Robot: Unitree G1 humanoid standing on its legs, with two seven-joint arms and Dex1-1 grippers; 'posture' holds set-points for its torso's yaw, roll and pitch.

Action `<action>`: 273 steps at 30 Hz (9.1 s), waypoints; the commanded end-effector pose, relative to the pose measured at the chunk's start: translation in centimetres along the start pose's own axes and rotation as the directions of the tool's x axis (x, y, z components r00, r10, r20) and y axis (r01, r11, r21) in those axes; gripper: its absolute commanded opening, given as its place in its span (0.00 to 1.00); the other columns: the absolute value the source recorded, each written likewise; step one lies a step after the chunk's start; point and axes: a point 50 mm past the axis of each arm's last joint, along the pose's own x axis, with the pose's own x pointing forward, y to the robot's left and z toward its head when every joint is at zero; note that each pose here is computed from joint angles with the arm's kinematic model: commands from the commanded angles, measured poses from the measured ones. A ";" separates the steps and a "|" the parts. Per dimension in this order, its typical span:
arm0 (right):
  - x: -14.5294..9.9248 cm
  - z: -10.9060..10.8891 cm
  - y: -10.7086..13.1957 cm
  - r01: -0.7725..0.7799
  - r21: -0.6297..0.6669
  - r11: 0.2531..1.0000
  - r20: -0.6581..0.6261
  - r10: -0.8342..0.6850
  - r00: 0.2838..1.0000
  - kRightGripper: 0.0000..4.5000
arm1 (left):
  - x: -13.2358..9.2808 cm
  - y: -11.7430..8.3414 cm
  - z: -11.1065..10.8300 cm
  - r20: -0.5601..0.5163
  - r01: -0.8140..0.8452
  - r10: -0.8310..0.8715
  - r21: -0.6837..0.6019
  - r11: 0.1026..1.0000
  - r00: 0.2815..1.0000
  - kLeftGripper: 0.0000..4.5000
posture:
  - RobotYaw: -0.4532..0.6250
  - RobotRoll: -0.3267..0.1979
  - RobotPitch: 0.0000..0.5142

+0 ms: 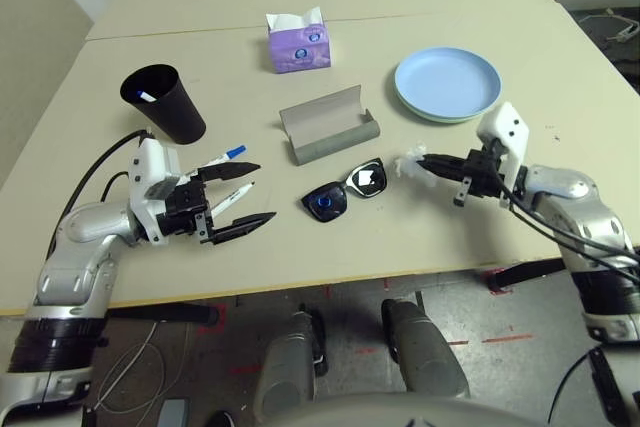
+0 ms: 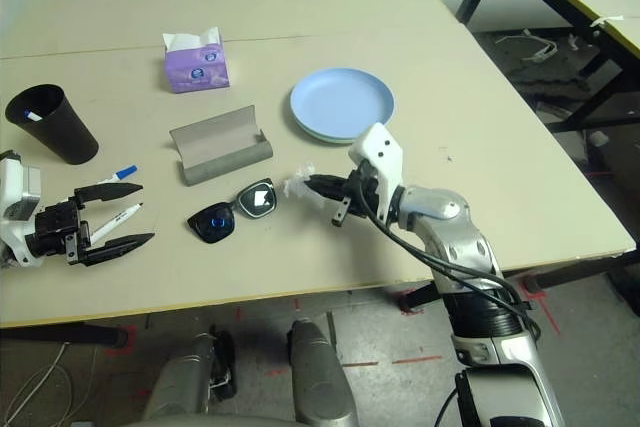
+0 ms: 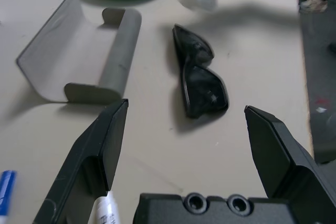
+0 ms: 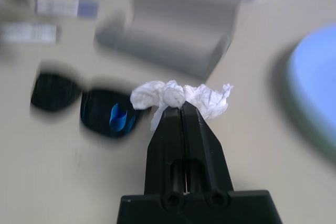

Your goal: Organize and tidy the items on the table.

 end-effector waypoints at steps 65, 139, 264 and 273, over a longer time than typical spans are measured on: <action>9.4 -0.3 8.5 -0.620 -0.423 0.661 -0.567 0.341 0.750 0.99 | -1.0 -0.6 -1.2 -0.042 -0.031 0.028 -0.070 0.997 0.999 1.00 | 0.35 0.62 0.42; 9.6 -0.3 8.2 -0.703 -0.580 0.411 -0.580 0.398 0.711 0.99 | -1.3 -1.2 -1.3 -0.072 -0.041 0.036 -0.071 0.997 0.997 1.00 | 0.37 0.62 0.42; -6.3 -6.5 2.0 -0.220 -0.166 0.961 0.015 0.225 0.974 0.99 | 0.0 0.4 -3.9 -0.067 -0.340 0.334 -0.139 0.930 0.940 1.00 | 0.33 0.62 0.41; -5.6 -7.6 2.2 -0.197 -0.133 0.971 0.126 0.214 0.969 0.99 | -0.1 0.6 -3.8 -0.072 -0.364 0.357 -0.117 0.924 0.931 1.00 | 0.34 0.62 0.39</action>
